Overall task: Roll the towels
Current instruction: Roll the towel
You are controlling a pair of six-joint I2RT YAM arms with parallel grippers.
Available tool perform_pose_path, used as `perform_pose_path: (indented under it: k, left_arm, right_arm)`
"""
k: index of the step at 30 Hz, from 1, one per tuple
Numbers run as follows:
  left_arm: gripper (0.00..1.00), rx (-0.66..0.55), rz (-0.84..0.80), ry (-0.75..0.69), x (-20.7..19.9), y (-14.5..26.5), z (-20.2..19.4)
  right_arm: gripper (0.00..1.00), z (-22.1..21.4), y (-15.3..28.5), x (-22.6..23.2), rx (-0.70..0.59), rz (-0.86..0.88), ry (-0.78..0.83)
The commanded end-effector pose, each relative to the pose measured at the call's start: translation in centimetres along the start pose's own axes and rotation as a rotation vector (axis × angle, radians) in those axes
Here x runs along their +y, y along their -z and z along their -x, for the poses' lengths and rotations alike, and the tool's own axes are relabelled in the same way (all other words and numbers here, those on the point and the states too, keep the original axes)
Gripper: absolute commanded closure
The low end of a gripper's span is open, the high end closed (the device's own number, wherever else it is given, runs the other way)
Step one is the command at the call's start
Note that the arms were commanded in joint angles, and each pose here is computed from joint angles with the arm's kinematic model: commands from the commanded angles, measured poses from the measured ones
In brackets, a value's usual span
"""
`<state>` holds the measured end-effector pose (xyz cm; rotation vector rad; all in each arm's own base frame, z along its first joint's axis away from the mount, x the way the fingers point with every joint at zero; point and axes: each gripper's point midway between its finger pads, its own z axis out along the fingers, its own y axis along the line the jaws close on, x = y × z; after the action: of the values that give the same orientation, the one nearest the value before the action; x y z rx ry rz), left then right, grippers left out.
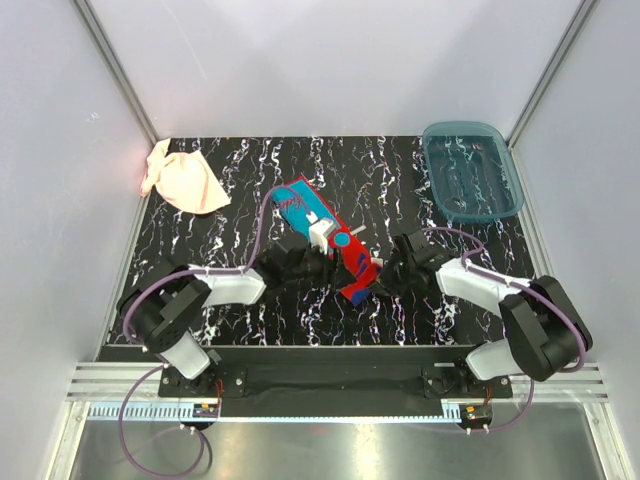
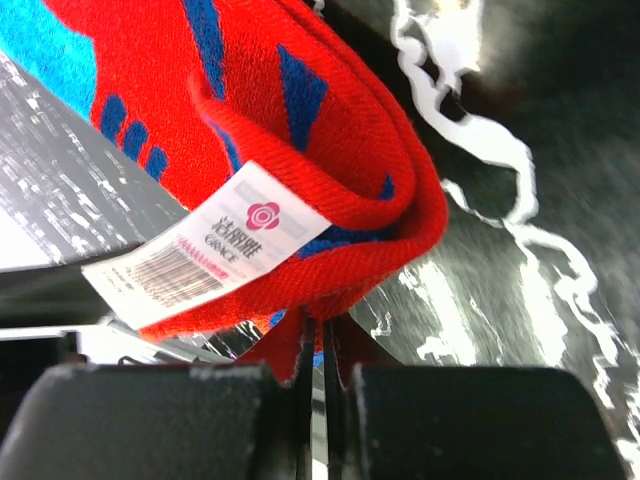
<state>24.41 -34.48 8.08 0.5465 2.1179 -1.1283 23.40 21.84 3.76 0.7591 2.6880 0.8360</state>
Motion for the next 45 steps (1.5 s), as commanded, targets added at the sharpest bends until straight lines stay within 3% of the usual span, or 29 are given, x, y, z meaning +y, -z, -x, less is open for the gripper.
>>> perform_pose_path:
  k: [1,8,12,17,33,36,41,42,44,45]
  left_arm:
    - [0.34,-0.038,-0.035,-0.071,-2.8,0.5,-0.5]
    - [0.3,-0.134,0.19,-0.282,-4.9,2.3,-0.2]
    - [0.18,-0.124,0.29,-0.405,-5.0,2.5,-1.3]
    - [0.15,-0.071,0.383,-0.489,-4.1,1.6,-2.8]
    - [0.15,-0.055,0.292,-0.56,-6.5,-1.8,-3.6]
    - [0.21,-0.036,0.285,-0.566,-6.5,-2.5,-4.1]
    - [0.46,-0.035,0.253,-0.56,-7.0,-3.4,-4.3]
    - [0.57,-0.031,0.25,-0.559,-6.9,-3.5,-4.5]
    - [0.64,-0.032,0.243,-0.562,-7.0,-3.6,-4.6]
    - [0.77,-0.029,0.247,-0.562,-6.8,-3.7,-4.7]
  right_arm:
    - [0.99,0.4,1.7,-0.1,-0.013,-0.092,-0.009]
    - [1.0,0.5,2.8,-0.3,0.038,-0.203,0.051]
    - [1.0,0.4,2.6,0.0,0.064,-0.202,0.06]
    - [1.0,0.1,2.4,0.4,0.08,-0.184,0.049]
    - [1.0,-0.6,3.2,0.6,0.111,-0.165,0.059]
    - [1.0,-0.7,3.5,0.7,0.11,-0.162,0.061]
    - [1.0,-1.0,3.7,0.5,0.122,-0.165,0.06]
    - [1.0,-1.1,3.8,0.4,0.124,-0.164,0.061]
    - [1.0,-1.1,3.9,0.5,0.129,-0.161,0.06]
    - [1.0,-1.3,3.9,0.4,0.131,-0.16,0.06]
